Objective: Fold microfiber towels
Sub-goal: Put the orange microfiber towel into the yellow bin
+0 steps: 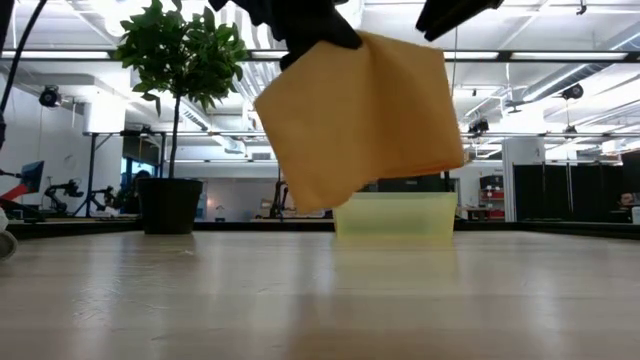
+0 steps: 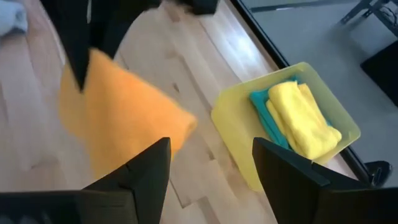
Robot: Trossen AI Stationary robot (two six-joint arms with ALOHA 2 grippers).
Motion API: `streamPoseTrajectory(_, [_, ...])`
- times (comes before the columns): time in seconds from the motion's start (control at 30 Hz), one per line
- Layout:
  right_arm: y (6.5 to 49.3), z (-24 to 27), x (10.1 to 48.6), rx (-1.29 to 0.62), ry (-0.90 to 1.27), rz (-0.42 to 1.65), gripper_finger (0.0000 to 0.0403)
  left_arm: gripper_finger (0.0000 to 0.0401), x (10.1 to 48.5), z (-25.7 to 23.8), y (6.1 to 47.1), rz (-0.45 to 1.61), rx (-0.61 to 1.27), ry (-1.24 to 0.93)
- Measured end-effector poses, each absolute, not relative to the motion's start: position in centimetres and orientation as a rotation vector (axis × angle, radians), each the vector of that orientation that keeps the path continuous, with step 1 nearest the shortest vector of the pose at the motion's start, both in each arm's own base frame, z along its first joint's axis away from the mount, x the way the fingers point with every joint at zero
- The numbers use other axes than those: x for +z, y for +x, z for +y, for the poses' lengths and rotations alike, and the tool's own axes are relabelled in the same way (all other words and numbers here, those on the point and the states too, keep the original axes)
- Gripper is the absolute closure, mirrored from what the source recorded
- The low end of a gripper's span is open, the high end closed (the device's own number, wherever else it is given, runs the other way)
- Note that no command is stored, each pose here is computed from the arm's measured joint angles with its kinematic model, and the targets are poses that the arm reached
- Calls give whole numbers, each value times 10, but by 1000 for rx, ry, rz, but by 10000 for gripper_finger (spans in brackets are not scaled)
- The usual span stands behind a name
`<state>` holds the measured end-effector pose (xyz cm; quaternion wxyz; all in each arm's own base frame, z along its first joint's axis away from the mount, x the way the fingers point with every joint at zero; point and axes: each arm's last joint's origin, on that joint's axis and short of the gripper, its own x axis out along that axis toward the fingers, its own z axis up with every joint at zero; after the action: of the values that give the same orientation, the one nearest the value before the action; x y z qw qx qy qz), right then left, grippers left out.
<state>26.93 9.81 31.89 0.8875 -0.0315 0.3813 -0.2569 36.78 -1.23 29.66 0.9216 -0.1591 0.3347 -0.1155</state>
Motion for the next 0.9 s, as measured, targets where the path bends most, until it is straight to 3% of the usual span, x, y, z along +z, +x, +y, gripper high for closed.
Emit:
streamPoseTrajectory(0.27, [267, 98, 337, -464, 16, 691, 180, 401, 284, 4, 371, 778, -336, -627])
streamPoseTrajectory(0.47, [285, 109, 340, -185, 107, 626, 179, 401, 288, 4, 374, 750, -382, -628])
streamPoseTrajectory(0.9, [306, 81, 326, 2, 170, 610, 179, 401, 298, -24, 371, 697, -495, -489])
